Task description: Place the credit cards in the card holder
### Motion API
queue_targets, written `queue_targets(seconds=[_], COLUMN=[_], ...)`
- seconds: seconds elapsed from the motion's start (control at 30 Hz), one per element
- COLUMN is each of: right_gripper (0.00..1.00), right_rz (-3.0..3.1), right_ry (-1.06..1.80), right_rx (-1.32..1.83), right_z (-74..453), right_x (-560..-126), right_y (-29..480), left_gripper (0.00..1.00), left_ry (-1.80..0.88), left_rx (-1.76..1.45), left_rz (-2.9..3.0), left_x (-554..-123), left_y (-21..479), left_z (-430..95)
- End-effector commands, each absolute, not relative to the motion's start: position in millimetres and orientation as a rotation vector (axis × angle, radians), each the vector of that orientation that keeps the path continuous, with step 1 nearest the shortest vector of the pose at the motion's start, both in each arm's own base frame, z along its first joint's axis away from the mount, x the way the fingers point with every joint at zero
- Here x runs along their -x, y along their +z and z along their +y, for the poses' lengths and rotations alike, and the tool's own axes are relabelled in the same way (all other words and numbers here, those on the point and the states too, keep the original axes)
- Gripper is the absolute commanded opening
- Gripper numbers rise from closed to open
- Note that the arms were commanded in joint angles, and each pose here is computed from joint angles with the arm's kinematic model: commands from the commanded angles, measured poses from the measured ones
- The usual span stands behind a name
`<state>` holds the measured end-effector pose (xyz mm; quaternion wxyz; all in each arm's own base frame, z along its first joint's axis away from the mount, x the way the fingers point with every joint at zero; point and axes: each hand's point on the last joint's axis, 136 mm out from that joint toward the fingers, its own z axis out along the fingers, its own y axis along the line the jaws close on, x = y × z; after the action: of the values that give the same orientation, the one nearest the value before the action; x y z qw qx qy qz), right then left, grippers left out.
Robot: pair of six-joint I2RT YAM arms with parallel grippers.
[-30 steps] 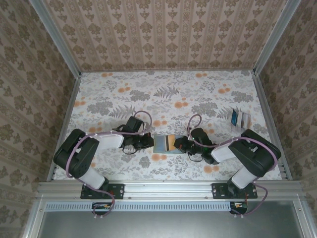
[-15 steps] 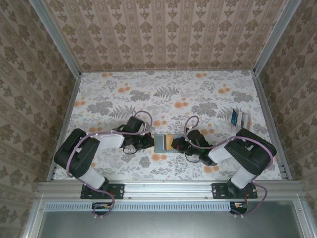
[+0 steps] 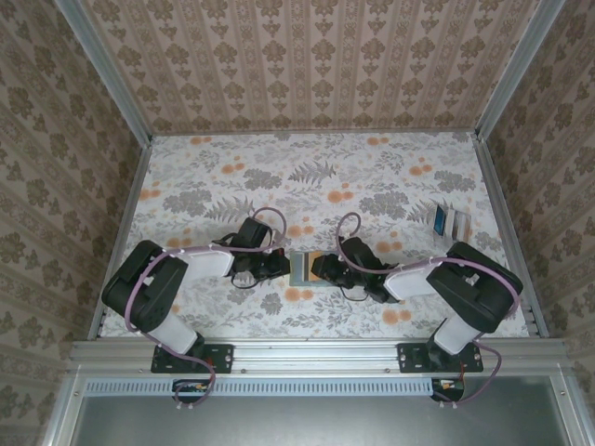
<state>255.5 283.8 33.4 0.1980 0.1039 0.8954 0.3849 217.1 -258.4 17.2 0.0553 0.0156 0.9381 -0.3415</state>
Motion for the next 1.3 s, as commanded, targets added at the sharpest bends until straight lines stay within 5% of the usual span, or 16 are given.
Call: queue_targets(seconds=[0.0, 0.87, 1.27], right_gripper=[0.33, 0.32, 0.38], right_rz=[2.696, 2.703, 2.71], right_ry=[0.76, 0.898, 0.674], right_rx=[-0.176, 0.122, 0.133], right_z=[250.1, 316.0, 276.9], right_x=[-232.2, -234.8, -228.6], right_y=[4.0, 21.8, 43.1], left_gripper=[0.0, 0.0, 0.0], left_ry=[-0.954, -0.961, -0.94], left_rx=[-0.054, -0.044, -0.045], left_rz=[2.994, 2.978, 2.972], left_x=[-188.5, -194.3, -196.6], left_y=[-9.3, -5.8, -4.8], left_z=[-250.7, -256.5, -254.3])
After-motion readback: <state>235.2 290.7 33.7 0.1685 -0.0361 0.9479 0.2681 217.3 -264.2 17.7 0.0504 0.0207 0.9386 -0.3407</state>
